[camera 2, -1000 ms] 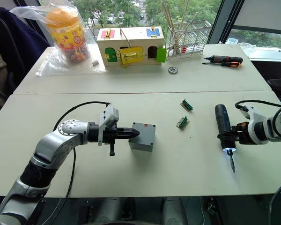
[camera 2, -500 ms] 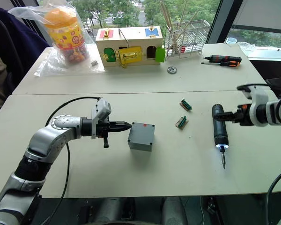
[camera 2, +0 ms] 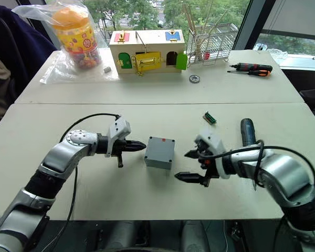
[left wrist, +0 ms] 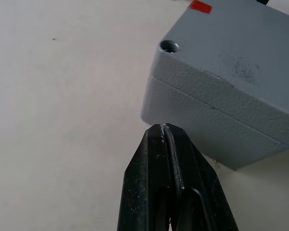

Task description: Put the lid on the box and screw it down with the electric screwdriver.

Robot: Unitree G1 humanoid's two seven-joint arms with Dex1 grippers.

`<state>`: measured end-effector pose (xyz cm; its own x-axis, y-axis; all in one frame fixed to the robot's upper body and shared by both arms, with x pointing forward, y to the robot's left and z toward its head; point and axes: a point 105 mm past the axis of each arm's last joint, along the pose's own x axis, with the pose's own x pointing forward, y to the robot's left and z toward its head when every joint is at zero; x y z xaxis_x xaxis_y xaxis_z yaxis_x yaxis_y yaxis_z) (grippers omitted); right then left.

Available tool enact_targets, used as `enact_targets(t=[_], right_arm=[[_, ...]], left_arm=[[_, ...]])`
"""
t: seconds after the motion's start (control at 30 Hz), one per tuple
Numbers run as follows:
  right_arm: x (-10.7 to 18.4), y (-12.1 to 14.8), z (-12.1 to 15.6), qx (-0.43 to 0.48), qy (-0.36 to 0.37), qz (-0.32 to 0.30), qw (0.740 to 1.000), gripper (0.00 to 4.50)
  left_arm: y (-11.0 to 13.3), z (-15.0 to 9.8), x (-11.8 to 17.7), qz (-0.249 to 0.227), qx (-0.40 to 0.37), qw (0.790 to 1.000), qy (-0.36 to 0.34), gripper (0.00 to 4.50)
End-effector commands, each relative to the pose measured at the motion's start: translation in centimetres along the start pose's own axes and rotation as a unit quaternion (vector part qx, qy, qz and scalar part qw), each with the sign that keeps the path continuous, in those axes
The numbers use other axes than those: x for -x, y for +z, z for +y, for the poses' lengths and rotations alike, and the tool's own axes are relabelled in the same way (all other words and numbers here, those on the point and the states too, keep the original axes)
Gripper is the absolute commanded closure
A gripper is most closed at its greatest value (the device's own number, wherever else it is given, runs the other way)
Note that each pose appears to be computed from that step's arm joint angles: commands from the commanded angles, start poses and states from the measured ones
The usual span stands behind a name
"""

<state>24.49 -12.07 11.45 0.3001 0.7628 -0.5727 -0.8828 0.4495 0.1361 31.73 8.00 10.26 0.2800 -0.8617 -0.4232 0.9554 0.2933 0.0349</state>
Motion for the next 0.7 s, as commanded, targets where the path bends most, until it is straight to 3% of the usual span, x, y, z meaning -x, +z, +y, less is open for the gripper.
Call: enact_targets(t=[0.03,0.33,0.57,0.7], right_arm=[[-0.3,0.9,0.5,0.021,0.003,-0.011,1.000,0.03],[-1.7,2.5,3.2,-0.004,0.069,-0.061,0.996,0.03],[0.1,0.9,0.8,0.027,-0.015,-0.006,1.000,0.03],[-0.1,0.8,-0.5,0.037,-0.037,-0.007,0.999,0.03]], left_arm=[[1.3,0.1,-0.4,-0.005,-0.038,0.999,-0.011,4.50],[3.3,1.9,-2.4,-0.033,-0.067,0.997,0.006,4.50],[1.3,3.3,1.3,0.024,-0.087,0.995,0.047,4.50],[0.2,1.6,2.9,0.053,-0.084,0.995,0.018,4.50]])
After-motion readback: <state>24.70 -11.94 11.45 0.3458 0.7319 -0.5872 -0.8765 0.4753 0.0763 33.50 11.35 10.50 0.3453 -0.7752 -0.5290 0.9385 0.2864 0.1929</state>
